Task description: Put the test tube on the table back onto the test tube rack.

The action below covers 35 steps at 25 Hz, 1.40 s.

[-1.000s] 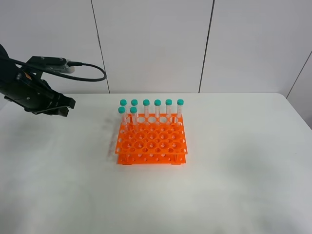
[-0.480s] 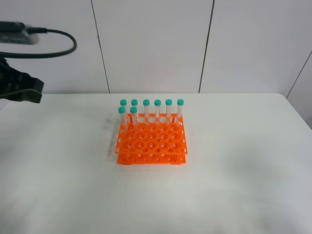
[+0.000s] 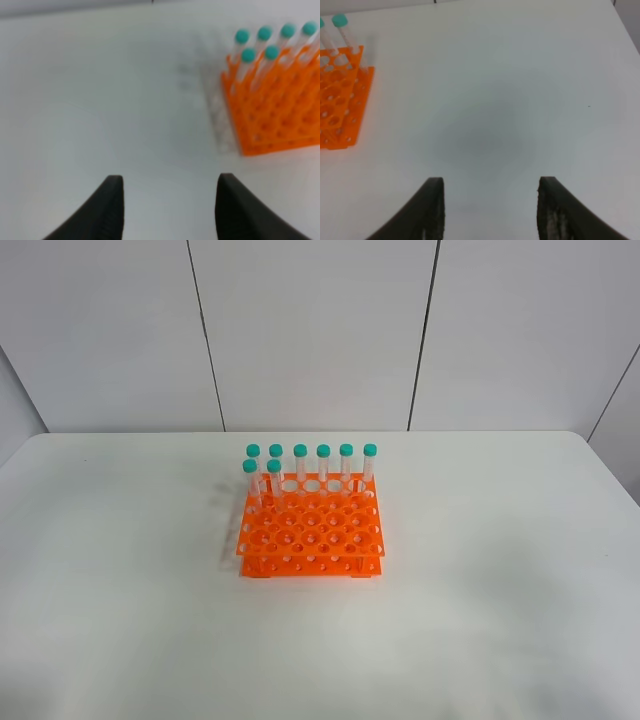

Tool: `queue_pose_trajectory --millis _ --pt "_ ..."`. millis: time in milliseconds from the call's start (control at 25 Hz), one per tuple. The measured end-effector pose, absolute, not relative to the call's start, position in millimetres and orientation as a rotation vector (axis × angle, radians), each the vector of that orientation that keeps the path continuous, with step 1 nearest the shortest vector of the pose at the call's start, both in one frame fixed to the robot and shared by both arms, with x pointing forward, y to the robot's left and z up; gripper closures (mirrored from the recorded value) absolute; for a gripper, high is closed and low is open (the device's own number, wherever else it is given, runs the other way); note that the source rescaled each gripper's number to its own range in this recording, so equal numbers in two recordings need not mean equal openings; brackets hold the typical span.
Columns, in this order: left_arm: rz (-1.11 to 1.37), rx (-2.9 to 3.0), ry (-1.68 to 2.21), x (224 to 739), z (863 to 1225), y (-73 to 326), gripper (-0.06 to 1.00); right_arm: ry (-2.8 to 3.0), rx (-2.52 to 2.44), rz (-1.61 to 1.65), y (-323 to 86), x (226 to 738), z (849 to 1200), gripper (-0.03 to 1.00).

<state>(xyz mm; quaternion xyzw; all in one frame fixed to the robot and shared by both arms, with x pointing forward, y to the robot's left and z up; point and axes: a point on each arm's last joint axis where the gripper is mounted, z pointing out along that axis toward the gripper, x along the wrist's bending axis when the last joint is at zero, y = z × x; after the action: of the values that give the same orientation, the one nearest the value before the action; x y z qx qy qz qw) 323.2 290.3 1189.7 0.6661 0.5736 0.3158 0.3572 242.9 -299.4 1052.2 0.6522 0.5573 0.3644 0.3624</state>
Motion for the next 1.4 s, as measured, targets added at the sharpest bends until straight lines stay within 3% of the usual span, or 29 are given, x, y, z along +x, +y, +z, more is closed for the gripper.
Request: queue_pose_trajectory --millis 280,440,800,1400 --pt "0.912 1.574 1.358 245 1194 296 0.31 1.435 1.679 0.938 -299 243 1052 0.11" --pt "0.931 1.543 1.334 224 1173 297 0.31 1.435 1.679 0.938 -299 243 1052 0.11" --pt "0.898 1.551 1.368 205 1098 299 0.31 1.435 1.679 0.938 -299 243 1052 0.11" --pt "0.832 1.615 1.442 219 1067 298 0.30 1.434 1.680 0.939 -299 243 1052 0.11"
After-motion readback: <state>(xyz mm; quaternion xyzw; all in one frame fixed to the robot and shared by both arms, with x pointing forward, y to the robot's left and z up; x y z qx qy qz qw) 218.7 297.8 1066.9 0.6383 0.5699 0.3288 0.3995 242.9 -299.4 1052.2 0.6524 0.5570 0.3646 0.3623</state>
